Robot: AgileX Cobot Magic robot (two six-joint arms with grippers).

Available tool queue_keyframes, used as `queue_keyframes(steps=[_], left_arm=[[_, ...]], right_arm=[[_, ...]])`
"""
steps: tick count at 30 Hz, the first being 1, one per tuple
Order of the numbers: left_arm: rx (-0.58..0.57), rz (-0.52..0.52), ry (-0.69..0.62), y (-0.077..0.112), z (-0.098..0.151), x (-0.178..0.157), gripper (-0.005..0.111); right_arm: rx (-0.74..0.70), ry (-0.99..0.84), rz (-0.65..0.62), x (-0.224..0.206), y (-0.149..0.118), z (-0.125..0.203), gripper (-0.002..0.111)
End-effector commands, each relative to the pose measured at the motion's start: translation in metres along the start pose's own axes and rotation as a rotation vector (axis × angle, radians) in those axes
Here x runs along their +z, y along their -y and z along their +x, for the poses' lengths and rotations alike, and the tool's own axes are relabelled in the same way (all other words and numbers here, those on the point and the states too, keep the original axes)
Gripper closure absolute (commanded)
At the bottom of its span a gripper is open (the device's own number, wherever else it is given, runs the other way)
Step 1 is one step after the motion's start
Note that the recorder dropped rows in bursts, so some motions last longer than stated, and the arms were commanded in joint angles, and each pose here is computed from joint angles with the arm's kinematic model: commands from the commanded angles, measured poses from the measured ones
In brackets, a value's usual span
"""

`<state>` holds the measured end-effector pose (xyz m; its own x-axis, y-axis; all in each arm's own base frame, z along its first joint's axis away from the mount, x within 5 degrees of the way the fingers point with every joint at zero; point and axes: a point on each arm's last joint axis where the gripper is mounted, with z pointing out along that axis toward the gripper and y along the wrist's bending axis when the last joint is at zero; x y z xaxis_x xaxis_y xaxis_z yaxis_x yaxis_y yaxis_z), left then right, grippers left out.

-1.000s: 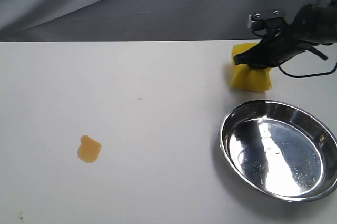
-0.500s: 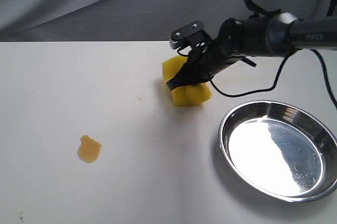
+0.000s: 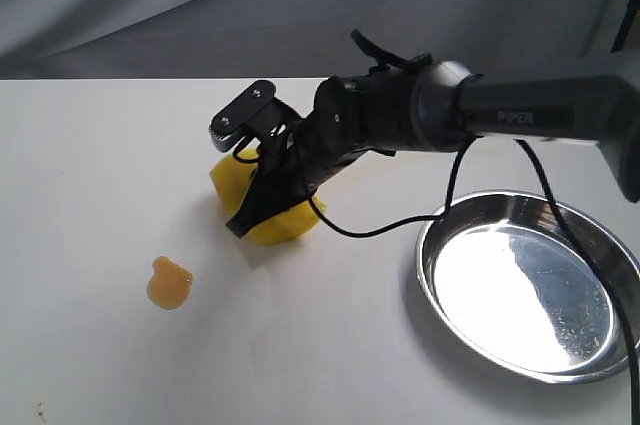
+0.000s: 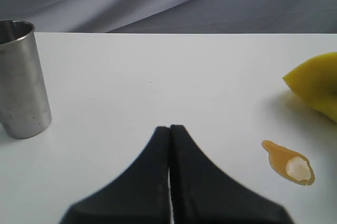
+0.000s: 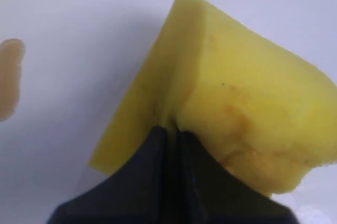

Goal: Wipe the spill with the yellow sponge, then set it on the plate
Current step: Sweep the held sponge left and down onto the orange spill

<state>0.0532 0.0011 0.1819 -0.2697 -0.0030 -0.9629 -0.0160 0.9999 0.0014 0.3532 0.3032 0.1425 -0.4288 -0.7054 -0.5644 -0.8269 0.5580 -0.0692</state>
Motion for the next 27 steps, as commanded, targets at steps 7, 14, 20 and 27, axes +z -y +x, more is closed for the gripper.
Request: queue_keyframes(steps=[7, 14, 20, 27], left_arm=[[0.0, 0.0, 0.012, 0.0, 0.0, 0.0, 0.107], [0.0, 0.0, 0.012, 0.0, 0.0, 0.0, 0.107], [0.0, 0.0, 0.012, 0.0, 0.0, 0.0, 0.107], [0.0, 0.0, 0.012, 0.0, 0.0, 0.0, 0.107]], right_arm=[[-0.111, -0.037, -0.132, 0.003, -0.061, -0.007, 0.108], [-0.171, -0.011, -0.207, 0.002, -0.097, -0.013, 0.108], [-0.182, -0.008, -0.242, 0.001, -0.115, -0.014, 0.108], [-0.182, 0.015, -0.256, 0.001, -0.117, -0.016, 0.108]])
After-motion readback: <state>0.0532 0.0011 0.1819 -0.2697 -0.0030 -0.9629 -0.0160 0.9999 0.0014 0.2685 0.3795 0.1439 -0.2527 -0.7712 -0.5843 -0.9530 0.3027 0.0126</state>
